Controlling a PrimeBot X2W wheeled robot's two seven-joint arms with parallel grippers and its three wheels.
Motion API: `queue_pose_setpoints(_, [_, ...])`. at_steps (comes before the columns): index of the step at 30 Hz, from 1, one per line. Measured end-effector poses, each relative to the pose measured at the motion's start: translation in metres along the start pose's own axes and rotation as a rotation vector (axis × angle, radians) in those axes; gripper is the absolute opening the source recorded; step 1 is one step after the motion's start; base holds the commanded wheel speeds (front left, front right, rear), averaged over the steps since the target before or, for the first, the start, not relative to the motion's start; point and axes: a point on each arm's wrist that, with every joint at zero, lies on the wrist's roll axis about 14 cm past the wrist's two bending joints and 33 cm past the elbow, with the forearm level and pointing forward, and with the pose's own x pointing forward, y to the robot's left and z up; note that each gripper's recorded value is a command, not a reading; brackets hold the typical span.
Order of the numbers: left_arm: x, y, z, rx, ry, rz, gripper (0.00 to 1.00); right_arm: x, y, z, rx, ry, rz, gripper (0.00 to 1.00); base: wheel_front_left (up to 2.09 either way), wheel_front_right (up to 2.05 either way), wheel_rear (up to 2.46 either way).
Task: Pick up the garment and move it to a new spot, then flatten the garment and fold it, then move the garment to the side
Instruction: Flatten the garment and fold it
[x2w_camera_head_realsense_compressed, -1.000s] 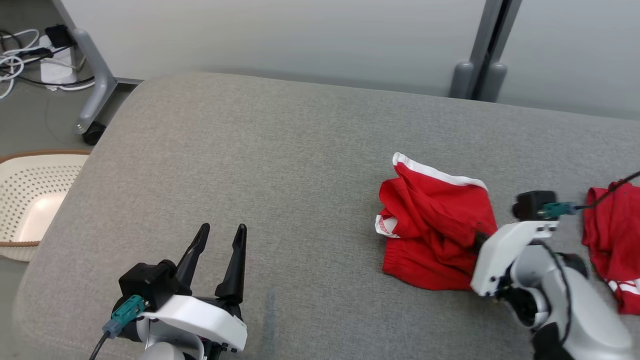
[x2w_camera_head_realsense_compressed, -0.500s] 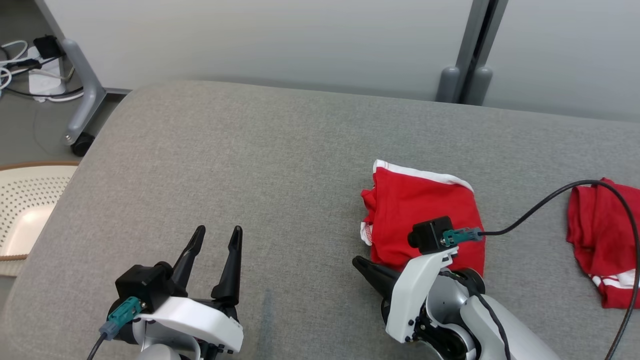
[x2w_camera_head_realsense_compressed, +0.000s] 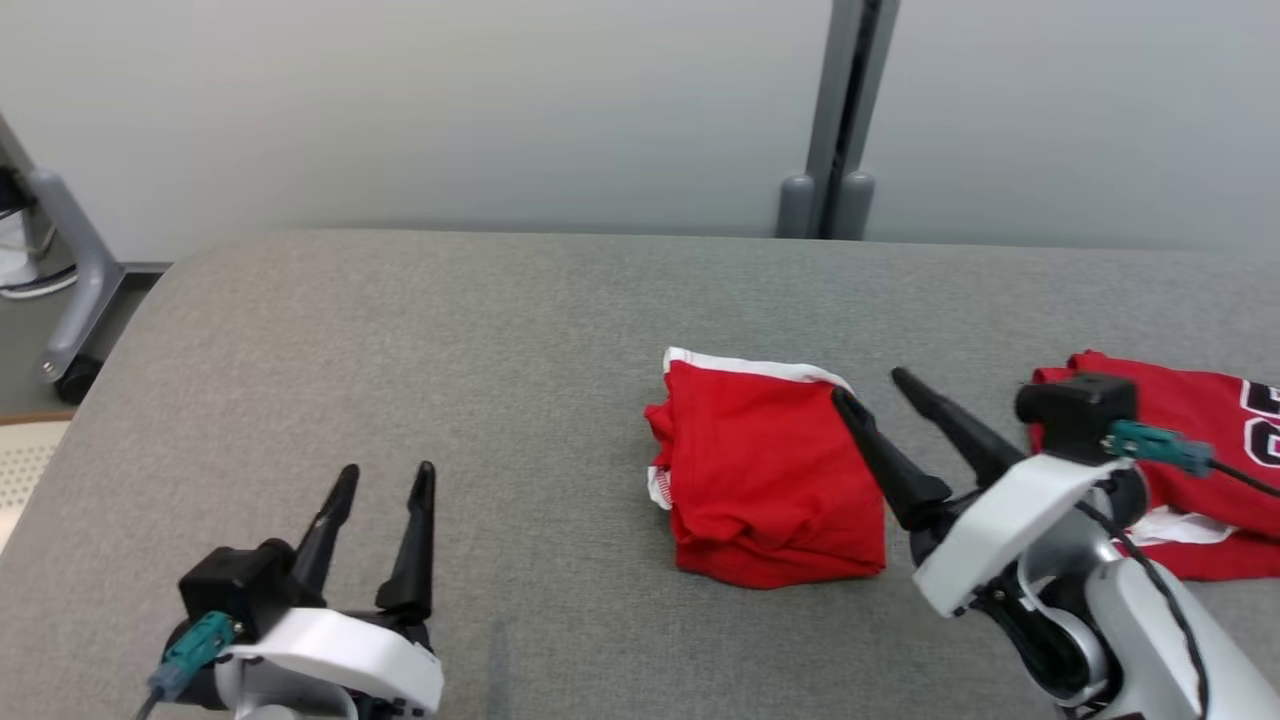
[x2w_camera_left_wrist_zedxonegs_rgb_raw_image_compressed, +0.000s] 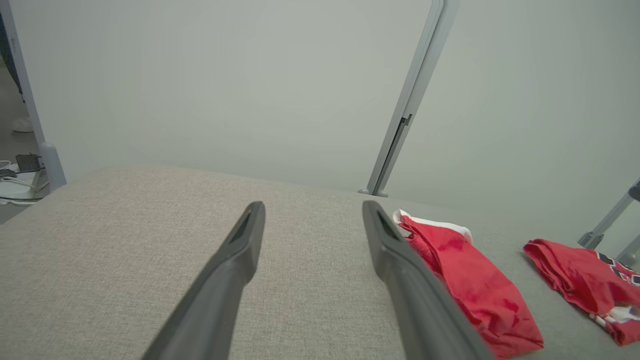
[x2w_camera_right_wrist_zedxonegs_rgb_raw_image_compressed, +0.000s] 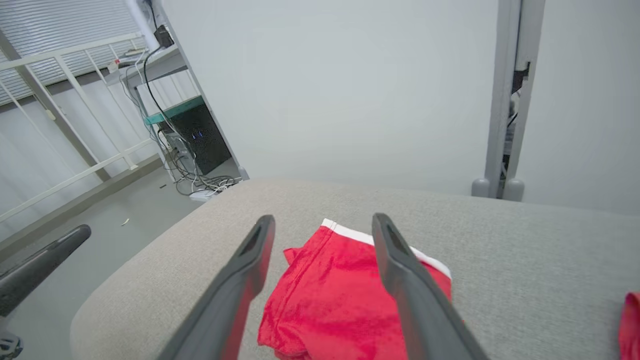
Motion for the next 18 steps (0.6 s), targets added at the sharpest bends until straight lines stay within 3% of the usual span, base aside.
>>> queue_pose_setpoints(10, [0.011,0.001,0.031,0.028,-0.088,-0.012,1.0,-0.073,-0.043,0.069,-0.149,-0.289,-0.223,1.0,0.0,0.0,0.0])
queue_pose_setpoints(18, [0.012,0.002,0.039,0.076,-0.128,-0.012,1.0,-0.116,-0.071,0.063,-0.203,-0.344,-0.403,1.0,0.0,0.0,0.0])
